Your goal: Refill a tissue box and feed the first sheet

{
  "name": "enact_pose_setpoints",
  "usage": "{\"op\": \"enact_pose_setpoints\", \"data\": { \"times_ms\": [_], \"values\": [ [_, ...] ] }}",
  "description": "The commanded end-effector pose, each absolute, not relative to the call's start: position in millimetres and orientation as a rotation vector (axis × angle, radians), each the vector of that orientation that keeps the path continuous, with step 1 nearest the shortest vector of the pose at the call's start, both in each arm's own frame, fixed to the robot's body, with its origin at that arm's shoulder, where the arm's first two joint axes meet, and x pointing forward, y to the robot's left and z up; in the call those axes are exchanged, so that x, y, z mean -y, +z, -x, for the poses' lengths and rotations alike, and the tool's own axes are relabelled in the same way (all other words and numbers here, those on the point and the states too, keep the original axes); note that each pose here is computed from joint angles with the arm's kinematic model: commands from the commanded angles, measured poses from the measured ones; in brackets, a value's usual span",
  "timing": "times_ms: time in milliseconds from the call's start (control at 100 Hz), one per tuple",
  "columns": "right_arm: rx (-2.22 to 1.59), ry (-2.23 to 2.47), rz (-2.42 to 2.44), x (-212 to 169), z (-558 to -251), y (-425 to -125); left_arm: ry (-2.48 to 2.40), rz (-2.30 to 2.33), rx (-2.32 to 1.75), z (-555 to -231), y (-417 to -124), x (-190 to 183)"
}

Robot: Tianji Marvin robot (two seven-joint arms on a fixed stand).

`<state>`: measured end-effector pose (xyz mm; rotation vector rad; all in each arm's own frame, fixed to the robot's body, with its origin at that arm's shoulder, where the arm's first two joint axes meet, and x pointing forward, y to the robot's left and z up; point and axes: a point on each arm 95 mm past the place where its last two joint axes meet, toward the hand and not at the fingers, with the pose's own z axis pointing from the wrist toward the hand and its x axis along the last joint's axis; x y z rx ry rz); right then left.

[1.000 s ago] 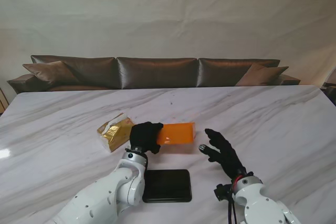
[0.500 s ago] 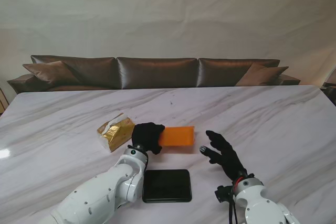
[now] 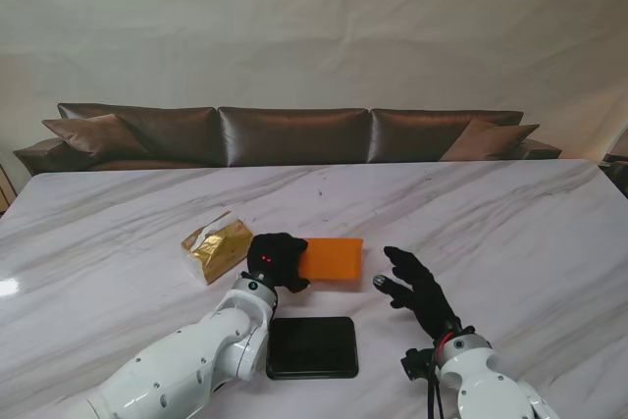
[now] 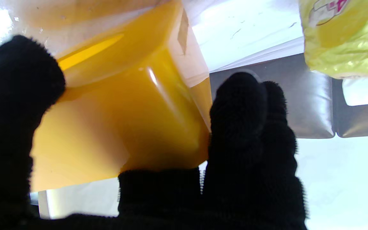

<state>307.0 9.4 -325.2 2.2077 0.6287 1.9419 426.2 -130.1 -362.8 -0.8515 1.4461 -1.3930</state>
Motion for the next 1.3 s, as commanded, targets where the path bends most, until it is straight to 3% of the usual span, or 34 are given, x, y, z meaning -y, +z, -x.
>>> {"op": "enact_pose_setpoints", "data": {
  "times_ms": [0,450,830,1100,1290],
  "values": [
    [-0.638,1.944,-2.224,-12,-304,-326,-1.364,0.875,-1.484,-424,-371,129],
    [-0.635,1.944,-2.225,-10,-304,-326,-1.385,0.992,-1.457,-416,-376,128],
    [-0.641,1.945,-2.219,-13,-303,-321,-1.447,1.052,-1.354,-401,-352,122],
    [-0.656,1.949,-2.208,-19,-302,-314,-1.456,0.967,-1.111,-389,-319,96],
    [-0.676,1.949,-2.203,-24,-303,-312,-1.403,0.957,-0.970,-384,-314,68]
  ]
}}
